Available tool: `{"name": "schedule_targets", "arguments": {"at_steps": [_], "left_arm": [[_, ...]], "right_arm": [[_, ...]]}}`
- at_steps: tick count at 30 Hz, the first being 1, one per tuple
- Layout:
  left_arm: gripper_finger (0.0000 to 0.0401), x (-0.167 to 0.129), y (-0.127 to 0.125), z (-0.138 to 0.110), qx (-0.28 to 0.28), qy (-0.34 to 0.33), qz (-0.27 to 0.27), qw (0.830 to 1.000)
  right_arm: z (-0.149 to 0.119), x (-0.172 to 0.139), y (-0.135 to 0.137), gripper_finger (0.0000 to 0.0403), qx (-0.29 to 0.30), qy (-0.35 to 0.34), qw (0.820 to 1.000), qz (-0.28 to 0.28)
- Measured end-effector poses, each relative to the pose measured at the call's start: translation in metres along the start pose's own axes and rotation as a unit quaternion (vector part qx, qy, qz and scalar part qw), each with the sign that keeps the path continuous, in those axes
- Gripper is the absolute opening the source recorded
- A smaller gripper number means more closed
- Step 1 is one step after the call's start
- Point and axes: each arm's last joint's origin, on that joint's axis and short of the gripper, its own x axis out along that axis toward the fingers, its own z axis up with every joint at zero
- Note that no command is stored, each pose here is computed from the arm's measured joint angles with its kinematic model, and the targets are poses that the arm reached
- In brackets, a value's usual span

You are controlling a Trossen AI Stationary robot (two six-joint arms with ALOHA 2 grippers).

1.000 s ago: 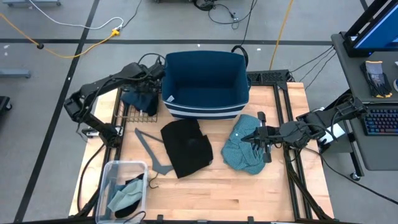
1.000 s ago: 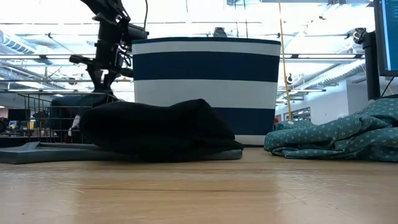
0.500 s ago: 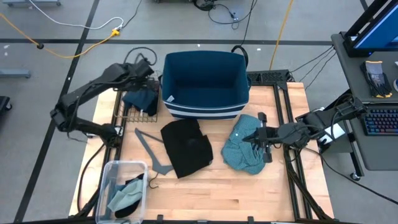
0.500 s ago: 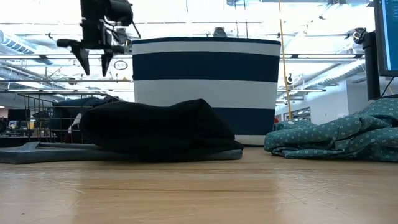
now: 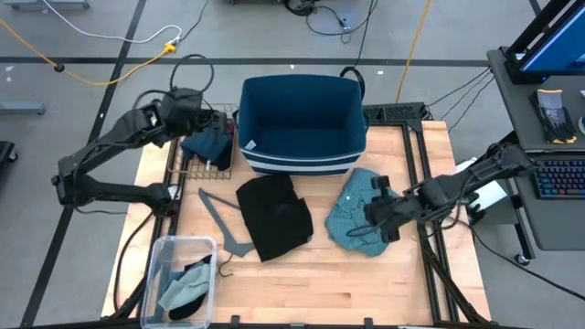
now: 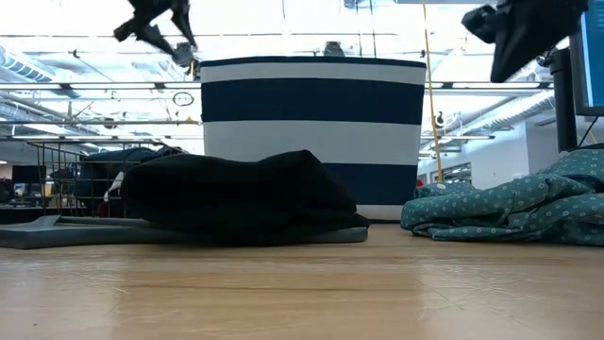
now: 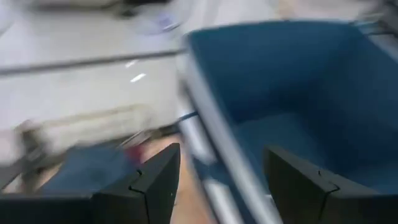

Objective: Pick & Place Cloths
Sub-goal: Put the blue shirt into the blue laundry organizer

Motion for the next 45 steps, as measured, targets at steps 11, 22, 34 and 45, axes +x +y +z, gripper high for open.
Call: {"name": "schedule_targets", "arguments": {"at_steps": [11, 22, 34, 45], "left_arm": [[0.0227, -0.025, -0.025, 0.007, 0.064, -0.059, -0.182, 0.979], [0.0228, -0.031, -0.036, 0.001, 0.108, -0.051, -0.235, 0.965], [0.0227, -0.033, -0.038, 0.000, 0.110, -0.049, -0.240, 0.963], [0.0227, -0.032, -0.038, 0.000, 0.110, -0.049, -0.240, 0.963]], "right_arm": [[0.000, 0.011, 0.007, 0.0063, -0.074, 0.046, 0.995, 0.046], [0.000, 0.012, 0.005, 0.0208, -0.118, 0.046, 0.990, 0.061], [-0.027, 0.041, 0.008, 0.0292, -0.178, 0.106, 0.976, 0.063], [-0.046, 0.074, 0.001, 0.0298, -0.221, 0.115, 0.968, 0.036]]}}
